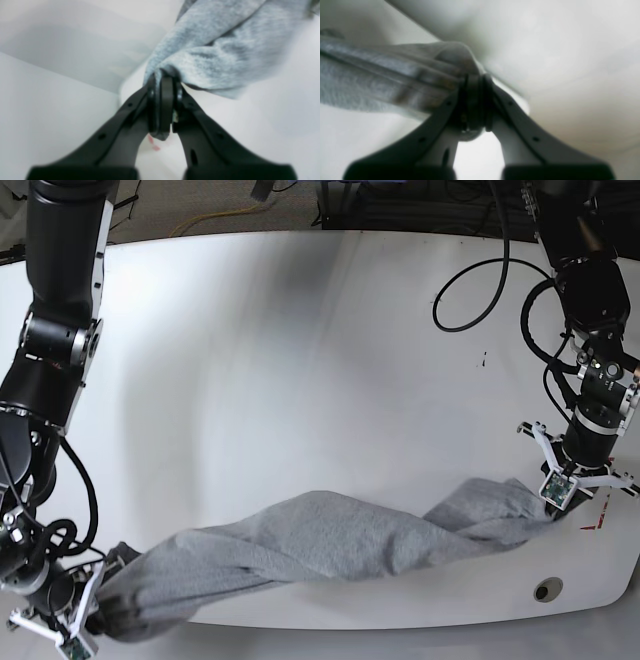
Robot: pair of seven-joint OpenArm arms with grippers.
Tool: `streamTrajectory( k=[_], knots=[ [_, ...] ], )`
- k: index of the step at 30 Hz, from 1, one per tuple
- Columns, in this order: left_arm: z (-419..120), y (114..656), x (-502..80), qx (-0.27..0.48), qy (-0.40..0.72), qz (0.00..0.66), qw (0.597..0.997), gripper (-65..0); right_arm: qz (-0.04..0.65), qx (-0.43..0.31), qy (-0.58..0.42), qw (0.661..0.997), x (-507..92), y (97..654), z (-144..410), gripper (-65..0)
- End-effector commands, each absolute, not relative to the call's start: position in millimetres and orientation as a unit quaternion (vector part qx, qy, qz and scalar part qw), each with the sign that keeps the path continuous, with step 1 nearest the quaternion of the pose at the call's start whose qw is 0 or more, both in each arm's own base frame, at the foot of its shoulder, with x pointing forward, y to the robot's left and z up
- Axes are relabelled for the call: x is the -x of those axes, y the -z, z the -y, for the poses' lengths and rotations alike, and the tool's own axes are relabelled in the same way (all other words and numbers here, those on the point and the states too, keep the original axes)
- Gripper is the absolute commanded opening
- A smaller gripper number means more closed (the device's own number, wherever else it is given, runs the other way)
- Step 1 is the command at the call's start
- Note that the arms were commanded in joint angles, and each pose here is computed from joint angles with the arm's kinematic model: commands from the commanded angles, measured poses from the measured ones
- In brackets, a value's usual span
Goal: Fold the T-shirt properly
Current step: 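Lift and fling the shirt with both grippers, laying it flat, then open the left gripper and release the sleeve it holds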
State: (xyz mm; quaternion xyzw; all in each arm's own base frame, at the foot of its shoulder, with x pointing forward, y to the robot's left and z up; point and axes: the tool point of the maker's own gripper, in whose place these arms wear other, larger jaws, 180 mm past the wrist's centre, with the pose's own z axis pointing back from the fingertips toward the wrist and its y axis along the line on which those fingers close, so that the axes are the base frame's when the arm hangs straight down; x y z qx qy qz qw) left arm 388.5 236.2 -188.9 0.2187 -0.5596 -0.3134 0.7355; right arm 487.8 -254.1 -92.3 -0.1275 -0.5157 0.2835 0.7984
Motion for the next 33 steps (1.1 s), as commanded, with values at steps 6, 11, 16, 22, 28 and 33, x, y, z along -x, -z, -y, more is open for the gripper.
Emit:
streamTrajectory(
  k=[6, 11, 16, 22, 28, 33],
  knots=[
    [-265, 243, -364, -0.217, 0.296, 0.498, 0.786, -65.0, 0.475, 0.113, -0.266, 0.831, -443, 170, 262, -65.0],
    [-286, 273, -340, -0.216, 0.28, 0.46, 0.815, -65.0, 0.423, 0.079, -0.237, 0.871, -405, 239, 269, -65.0],
    [-304, 299, -316, -0.213, 0.266, 0.422, 0.84, -65.0, 0.375, 0.045, -0.193, 0.906, -360, 299, 275, -65.0],
    [-314, 320, -294, -0.209, 0.257, 0.392, 0.858, -65.0, 0.347, 0.029, -0.182, 0.919, -319, 330, 264, -65.0],
    [-329, 341, -281, -0.199, 0.222, 0.373, 0.879, -65.0, 0.313, 0.006, -0.18, 0.933, -284, 360, 248, -65.0],
    [-332, 351, -270, -0.19, 0.216, 0.374, 0.882, -65.0, 0.289, -0.002, -0.178, 0.941, -265, 375, 245, -65.0]
  ],
)
